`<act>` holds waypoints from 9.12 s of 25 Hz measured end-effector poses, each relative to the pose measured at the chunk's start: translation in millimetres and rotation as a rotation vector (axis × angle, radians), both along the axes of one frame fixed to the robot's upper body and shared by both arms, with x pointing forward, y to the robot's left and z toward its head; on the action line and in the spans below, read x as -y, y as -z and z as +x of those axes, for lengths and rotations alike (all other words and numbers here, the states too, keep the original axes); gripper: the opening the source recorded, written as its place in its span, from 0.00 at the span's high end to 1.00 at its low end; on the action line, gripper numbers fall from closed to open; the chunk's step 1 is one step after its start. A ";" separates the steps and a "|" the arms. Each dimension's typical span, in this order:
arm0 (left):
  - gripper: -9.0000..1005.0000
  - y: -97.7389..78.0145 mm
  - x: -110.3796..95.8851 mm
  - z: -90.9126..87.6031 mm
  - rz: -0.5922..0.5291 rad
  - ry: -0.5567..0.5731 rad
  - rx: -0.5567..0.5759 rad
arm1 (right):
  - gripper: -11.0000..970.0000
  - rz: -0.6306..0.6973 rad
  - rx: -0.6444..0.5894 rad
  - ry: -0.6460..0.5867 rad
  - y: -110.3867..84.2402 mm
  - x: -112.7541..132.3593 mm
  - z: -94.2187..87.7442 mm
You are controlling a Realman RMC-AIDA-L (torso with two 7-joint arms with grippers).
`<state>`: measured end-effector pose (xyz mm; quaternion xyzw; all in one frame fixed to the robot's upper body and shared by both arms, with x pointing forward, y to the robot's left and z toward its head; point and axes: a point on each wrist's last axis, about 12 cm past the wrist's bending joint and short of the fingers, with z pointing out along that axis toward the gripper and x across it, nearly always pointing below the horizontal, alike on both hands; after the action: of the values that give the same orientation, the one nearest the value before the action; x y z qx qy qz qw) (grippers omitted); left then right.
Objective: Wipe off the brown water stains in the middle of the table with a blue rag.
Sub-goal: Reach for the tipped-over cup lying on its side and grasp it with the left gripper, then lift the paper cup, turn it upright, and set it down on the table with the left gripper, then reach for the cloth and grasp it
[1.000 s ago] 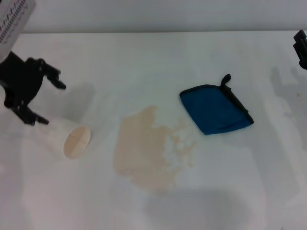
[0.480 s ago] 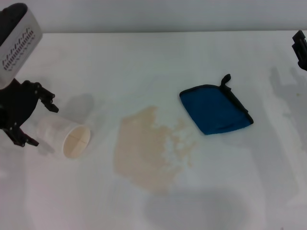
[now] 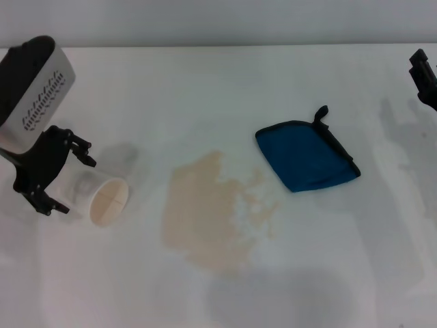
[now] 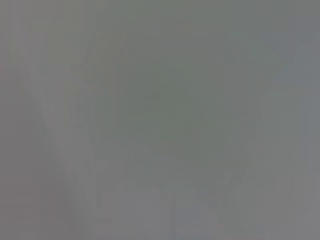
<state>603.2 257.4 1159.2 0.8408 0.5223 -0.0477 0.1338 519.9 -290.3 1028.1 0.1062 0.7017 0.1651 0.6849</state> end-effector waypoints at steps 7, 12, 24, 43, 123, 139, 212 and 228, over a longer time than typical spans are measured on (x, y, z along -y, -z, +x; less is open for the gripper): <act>0.12 9.3 -0.7 -1.7 -0.004 0.008 0.021 | 0.36 0.001 0.000 -0.007 0.0 -1.7 -0.2; 0.12 18.2 0.0 -1.5 -0.011 0.012 0.035 | 0.37 0.002 0.004 -0.008 -0.7 -2.3 0.4; 0.12 33.7 6.3 0.4 -0.006 0.001 0.055 | 0.37 0.002 0.007 -0.009 -1.1 -2.5 0.6; 0.14 39.9 12.1 1.4 -0.018 -0.049 0.085 | 0.37 -0.004 0.001 -0.007 0.7 -0.9 -1.1; 0.26 165.3 -22.9 -55.8 -1.138 -1.508 0.338 | 0.37 -0.002 0.023 0.020 -3.7 14.3 10.7; 0.18 172.5 -22.4 -60.6 -1.096 -1.540 0.315 | 0.37 -0.001 0.035 0.029 -3.6 17.5 7.7; 0.12 156.2 -76.2 -154.4 -1.782 -1.685 0.330 | 0.38 -0.514 -0.523 -0.997 -151.2 -84.0 138.9; 0.12 148.0 -67.9 -134.0 -1.802 -1.629 0.291 | 0.38 -1.073 -0.893 -1.009 -145.9 -154.1 129.9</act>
<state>469.2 325.3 1011.2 -0.1280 0.6562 -0.2004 0.7162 649.9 -136.2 1173.9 -0.5015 0.8517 0.0384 0.1470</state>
